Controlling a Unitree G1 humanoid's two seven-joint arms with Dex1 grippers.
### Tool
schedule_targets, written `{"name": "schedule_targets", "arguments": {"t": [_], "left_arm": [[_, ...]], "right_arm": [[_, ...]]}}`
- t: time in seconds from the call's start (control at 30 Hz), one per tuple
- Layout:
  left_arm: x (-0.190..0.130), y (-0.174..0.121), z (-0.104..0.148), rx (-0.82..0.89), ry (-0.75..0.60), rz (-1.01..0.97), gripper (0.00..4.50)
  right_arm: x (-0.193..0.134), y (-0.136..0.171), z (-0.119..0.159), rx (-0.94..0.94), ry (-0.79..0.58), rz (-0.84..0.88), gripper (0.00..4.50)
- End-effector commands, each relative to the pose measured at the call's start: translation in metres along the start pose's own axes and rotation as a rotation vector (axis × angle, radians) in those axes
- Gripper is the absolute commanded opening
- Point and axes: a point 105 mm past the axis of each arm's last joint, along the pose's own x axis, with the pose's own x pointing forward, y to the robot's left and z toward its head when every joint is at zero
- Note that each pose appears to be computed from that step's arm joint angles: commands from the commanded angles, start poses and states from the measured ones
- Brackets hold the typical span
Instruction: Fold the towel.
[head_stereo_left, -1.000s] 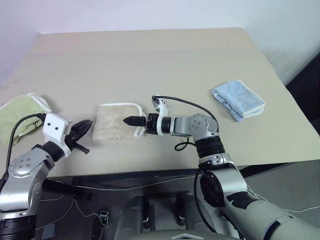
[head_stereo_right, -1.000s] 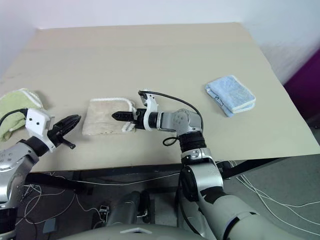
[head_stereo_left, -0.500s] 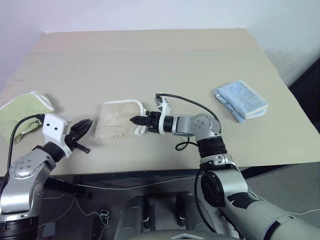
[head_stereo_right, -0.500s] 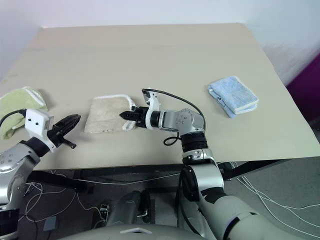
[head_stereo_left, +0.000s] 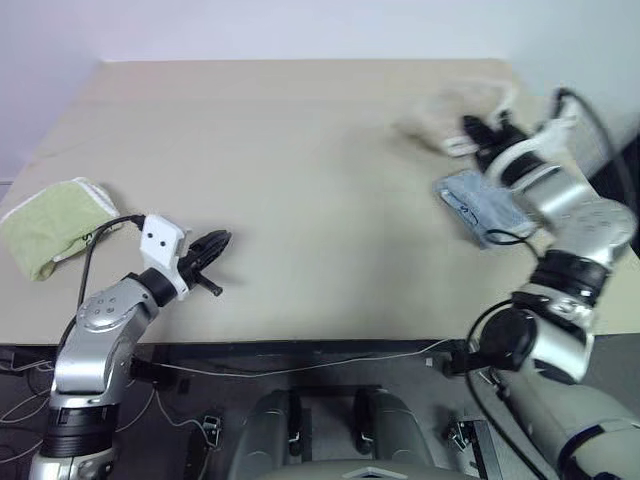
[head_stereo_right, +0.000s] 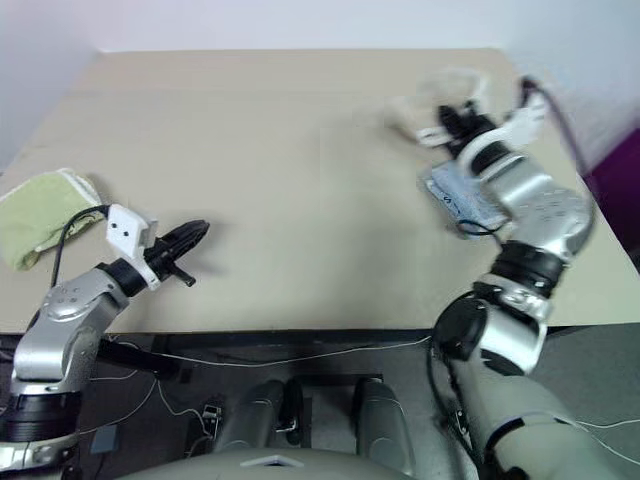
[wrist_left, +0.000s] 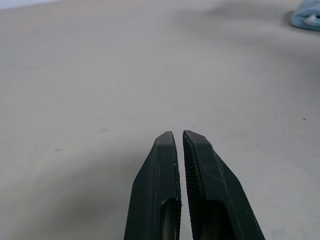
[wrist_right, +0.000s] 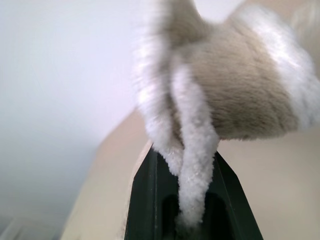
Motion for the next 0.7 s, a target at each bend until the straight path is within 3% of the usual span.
{"name": "schedule_targets", "arguments": {"t": [0.03, 0.23, 0.47, 0.57, 0.7], "left_arm": [[0.012, -0.005, 0.012, 0.030, -0.046, -0.040, 0.29], [0.021, -0.013, 0.009, 0.027, -0.047, -0.087, 0.29], [0.022, -0.015, 0.005, 0.024, -0.042, -0.091, 0.29], [0.021, -0.017, 0.003, 0.021, -0.038, -0.090, 0.29], [0.019, -0.018, 0.001, 0.016, -0.037, -0.089, 0.29]], "right_arm": [[-0.010, -0.029, 0.022, 0.043, -0.071, -0.126, 0.02], [-0.030, -0.079, 0.010, 0.109, -0.019, -0.334, 0.02], [-0.041, -0.102, 0.001, 0.142, -0.005, -0.454, 0.02], [-0.045, -0.106, 0.003, 0.155, -0.015, -0.475, 0.75], [-0.046, -0.103, 0.009, 0.160, -0.037, -0.460, 2.10]]}}
